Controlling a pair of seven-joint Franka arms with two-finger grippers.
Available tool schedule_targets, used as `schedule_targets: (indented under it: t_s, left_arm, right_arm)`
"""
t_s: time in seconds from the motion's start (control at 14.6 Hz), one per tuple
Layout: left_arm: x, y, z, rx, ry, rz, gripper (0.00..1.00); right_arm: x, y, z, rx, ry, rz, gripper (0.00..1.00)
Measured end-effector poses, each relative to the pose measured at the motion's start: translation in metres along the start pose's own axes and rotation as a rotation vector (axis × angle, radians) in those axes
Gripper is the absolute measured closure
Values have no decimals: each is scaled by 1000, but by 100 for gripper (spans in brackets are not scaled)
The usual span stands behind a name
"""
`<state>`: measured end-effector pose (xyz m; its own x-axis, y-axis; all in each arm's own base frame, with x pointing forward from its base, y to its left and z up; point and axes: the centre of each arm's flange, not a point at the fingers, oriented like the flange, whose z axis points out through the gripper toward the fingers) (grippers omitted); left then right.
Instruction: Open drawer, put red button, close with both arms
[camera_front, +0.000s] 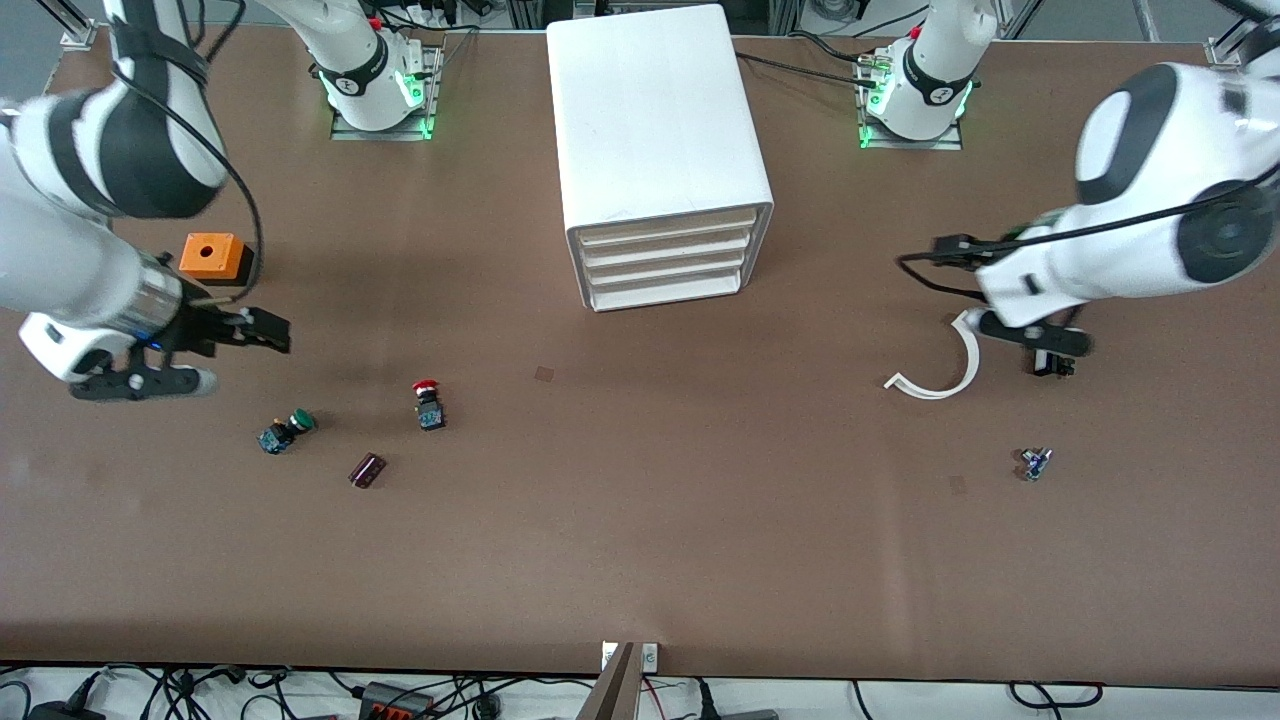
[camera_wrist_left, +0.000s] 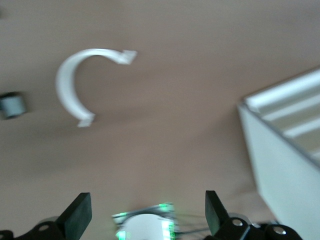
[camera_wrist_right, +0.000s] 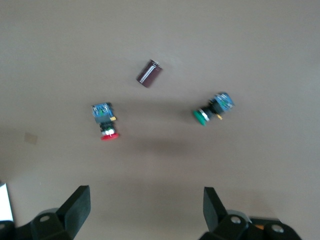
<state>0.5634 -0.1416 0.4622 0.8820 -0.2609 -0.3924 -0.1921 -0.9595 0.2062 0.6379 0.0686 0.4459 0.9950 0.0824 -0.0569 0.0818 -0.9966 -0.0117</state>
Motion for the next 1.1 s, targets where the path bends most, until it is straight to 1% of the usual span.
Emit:
schedule_targets:
  t_s: [0.14,0.27,0.41,0.55,0.62,0.69,0.75,0.89,1.03,1.1]
  left_arm:
    - [15,38,24,-182,-49,52,0]
    - [33,50,42,-364,-72,126,0]
    - [54,53,62,-543,-51,244,0]
    - [80,55,96,-705,-19,383,0]
    - [91,57,117,-766,-11,440,0]
    - [101,58,139,-803,-11,479,0]
    - [109,60,161,-819,-11,502,0]
    - [116,64,198,-830,-10,547,0]
    - [115,72,228,-828,-4,579,0]
    - [113,75,239,-840,-3,585,0]
  right_arm:
    - [14,-18,36,-6,-8,-25,0]
    - [22,-33,67,-14,-25,-47,0]
    - [27,-44,93,-21,-50,-63,0]
    - [32,-59,118,-27,-72,-85,0]
    - [35,-67,130,-31,-82,-97,0]
    - [37,-74,143,-35,-93,-107,0]
    - [40,-80,155,-39,-101,-116,0]
    - [46,-93,176,-43,-95,-134,0]
    - [49,-100,194,-47,-90,-145,0]
    - [50,-102,204,-49,-92,-148,0]
